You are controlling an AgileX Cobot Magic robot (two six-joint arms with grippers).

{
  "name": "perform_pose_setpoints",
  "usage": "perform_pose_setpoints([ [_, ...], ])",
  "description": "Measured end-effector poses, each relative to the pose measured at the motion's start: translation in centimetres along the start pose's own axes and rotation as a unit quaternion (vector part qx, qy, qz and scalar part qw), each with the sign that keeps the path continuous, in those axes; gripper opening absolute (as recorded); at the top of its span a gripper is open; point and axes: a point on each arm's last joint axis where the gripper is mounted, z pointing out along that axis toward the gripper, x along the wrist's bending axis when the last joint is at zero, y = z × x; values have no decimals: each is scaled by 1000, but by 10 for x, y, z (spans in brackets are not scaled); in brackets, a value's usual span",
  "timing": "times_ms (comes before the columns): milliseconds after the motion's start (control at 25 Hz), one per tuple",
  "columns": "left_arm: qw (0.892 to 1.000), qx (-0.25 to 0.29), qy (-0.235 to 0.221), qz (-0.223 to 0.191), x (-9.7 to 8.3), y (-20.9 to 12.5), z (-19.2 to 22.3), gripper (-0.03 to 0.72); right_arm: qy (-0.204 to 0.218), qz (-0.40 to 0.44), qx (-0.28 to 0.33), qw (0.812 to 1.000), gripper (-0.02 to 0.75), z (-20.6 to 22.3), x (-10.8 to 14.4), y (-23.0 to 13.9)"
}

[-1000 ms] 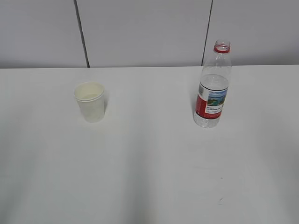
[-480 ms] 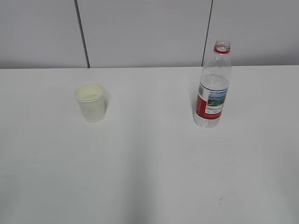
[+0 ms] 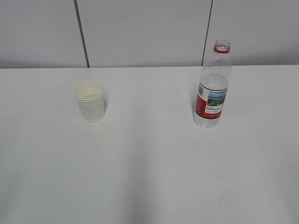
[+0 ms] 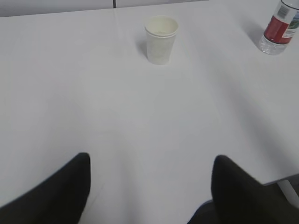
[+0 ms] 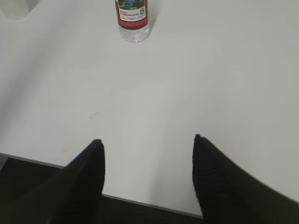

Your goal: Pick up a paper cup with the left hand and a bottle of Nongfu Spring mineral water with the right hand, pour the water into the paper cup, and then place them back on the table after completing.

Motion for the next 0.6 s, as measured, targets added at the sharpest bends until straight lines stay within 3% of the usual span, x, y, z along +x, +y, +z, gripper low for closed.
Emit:
perform_pose_setpoints([
  [400, 1000, -1, -3, 0, 0, 0, 0, 495, -6, -3, 3, 1000, 443, 1, -1, -1],
  [600, 1000, -1, 18, -6, 0, 0, 0, 484, -16, -7, 3, 1000, 442, 1, -3, -1],
])
